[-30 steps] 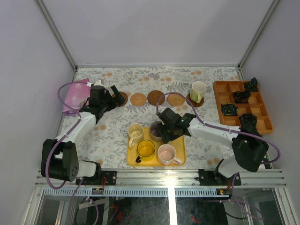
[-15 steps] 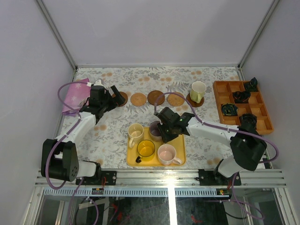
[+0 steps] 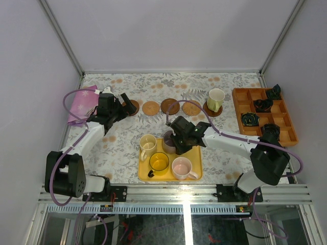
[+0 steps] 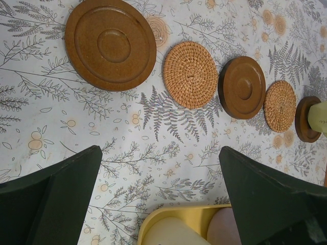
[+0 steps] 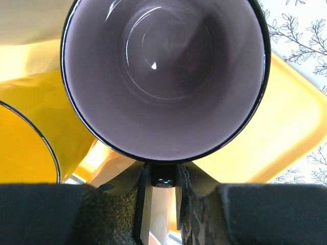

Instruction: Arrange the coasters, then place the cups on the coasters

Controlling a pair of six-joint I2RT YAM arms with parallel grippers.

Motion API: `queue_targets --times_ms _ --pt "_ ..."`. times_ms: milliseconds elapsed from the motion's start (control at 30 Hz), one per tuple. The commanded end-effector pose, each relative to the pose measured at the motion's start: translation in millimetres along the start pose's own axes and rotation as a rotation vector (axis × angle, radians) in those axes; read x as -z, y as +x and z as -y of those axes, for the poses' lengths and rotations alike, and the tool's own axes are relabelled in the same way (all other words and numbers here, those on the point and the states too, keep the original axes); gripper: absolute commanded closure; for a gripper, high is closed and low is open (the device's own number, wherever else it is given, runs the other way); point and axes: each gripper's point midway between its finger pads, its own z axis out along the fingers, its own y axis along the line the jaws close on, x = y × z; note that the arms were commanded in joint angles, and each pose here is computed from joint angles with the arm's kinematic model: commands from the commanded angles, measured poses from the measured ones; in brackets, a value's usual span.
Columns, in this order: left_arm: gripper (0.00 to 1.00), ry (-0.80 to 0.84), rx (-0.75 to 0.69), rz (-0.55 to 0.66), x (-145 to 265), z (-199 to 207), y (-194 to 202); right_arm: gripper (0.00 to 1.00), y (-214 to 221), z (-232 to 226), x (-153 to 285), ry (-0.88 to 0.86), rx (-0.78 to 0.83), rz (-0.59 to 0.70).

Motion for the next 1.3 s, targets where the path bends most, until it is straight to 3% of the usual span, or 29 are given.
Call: queue_targets --times_ms 0,300,767,1067,1267 --pt "0.01 0.013 -0.018 0.016 -1.0 6.3 -7.8 1.0 -37.5 3.5 13.4 0.047 0.027 0.123" --pt "0.01 -0.001 -0.017 0.012 -2.8 2.7 -5.8 1.0 -78.6 16.0 45.1 0.147 0.046 0.286" --pt "0.01 -0.01 -0.017 0.013 -5.1 1.6 -6.8 1.0 -105.4 37.7 77.8 0.271 0.003 0.473" --pt "0.01 -0.005 -0.015 0.005 -7.4 2.2 -5.3 1.0 -137.5 80.6 94.8 0.504 -0.042 0.621" --pt "0.01 0.0 -0.015 0.0 -7.8 3.1 -4.6 1.0 -162.8 123.9 86.1 0.54 -0.144 0.674"
